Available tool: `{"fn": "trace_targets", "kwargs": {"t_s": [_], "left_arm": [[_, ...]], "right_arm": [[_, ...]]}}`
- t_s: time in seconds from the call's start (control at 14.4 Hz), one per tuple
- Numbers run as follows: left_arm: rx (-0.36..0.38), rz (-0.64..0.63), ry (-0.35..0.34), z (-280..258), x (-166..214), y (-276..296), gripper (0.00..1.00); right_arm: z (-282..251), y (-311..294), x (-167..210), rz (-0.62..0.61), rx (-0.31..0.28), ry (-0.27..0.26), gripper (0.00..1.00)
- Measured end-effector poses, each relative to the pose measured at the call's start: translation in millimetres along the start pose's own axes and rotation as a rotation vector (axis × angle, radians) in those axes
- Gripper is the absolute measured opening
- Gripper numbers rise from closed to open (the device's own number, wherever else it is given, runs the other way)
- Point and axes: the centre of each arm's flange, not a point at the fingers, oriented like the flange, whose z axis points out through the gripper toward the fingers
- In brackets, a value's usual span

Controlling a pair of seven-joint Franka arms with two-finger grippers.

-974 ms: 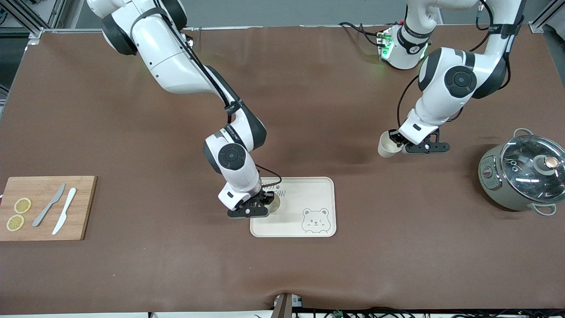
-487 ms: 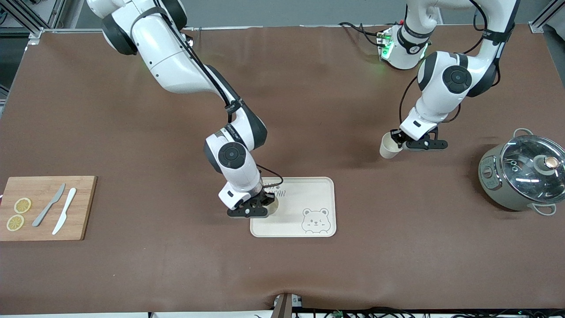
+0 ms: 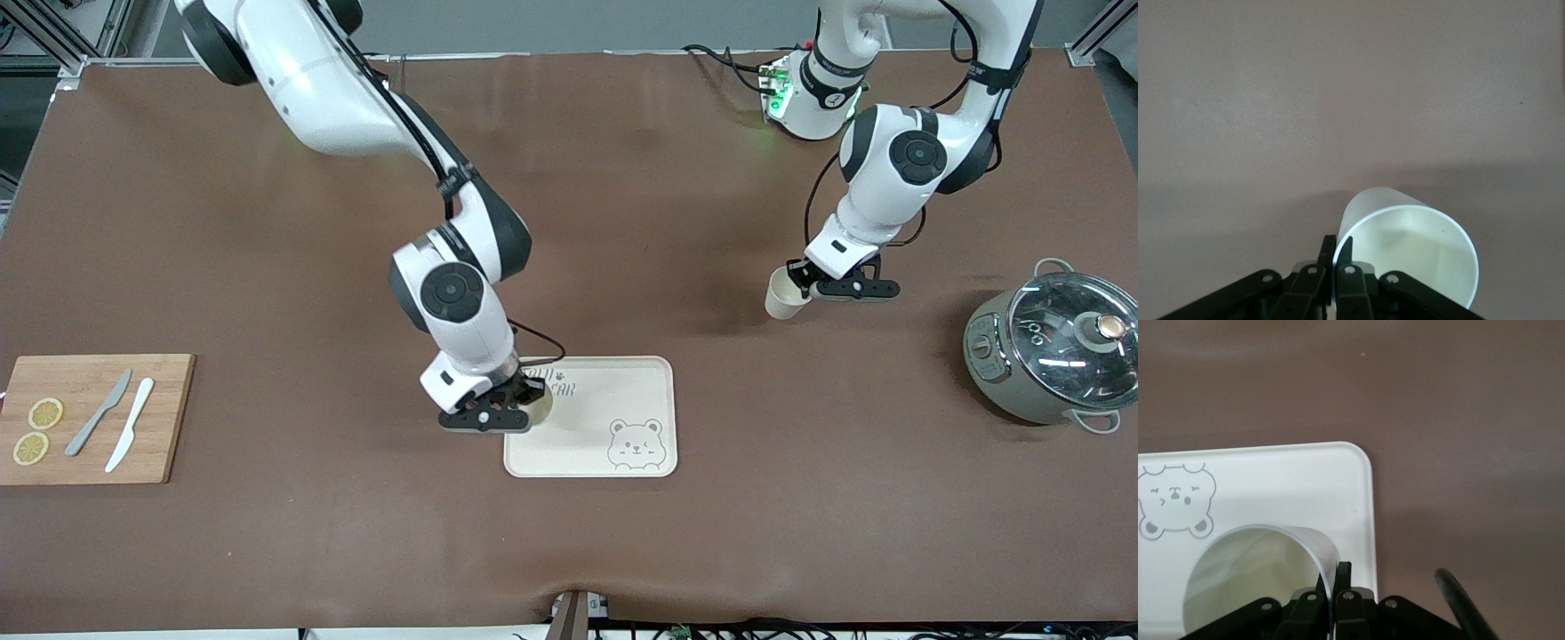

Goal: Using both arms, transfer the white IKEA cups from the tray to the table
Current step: 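Carry the other cup with the right gripper toward the cutting board, set down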

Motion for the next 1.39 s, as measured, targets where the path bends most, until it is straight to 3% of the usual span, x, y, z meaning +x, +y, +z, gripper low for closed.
{"fn": "trace_targets", "kwargs": {"t_s": [0.28, 0.63, 0.97, 1.39], "left_arm": [[0.000, 0.006, 0.002, 8.2, -4.1, -1.1, 0.03], [0.010, 0.004, -0.030, 22.3, -8.7, -15.2, 0.03], [0.016, -0.002, -0.056, 34.4, -12.0, -24.9, 0.03], [0.018, 0.011, -0.067, 40.1, -13.0, -31.8, 0.03]], "right_arm": [[-114.8, 84.3, 3.2, -0.022, -0.010, -0.016, 0.03], [-187.6, 218.3, -11.5, 0.005, -0.035, -0.127, 0.03], [-184.0, 301.8, -16.1, -0.018, -0.041, -0.161, 0.03], [-109.9, 372.5, -28.0, -0.079, -0.030, -0.072, 0.03]]}}
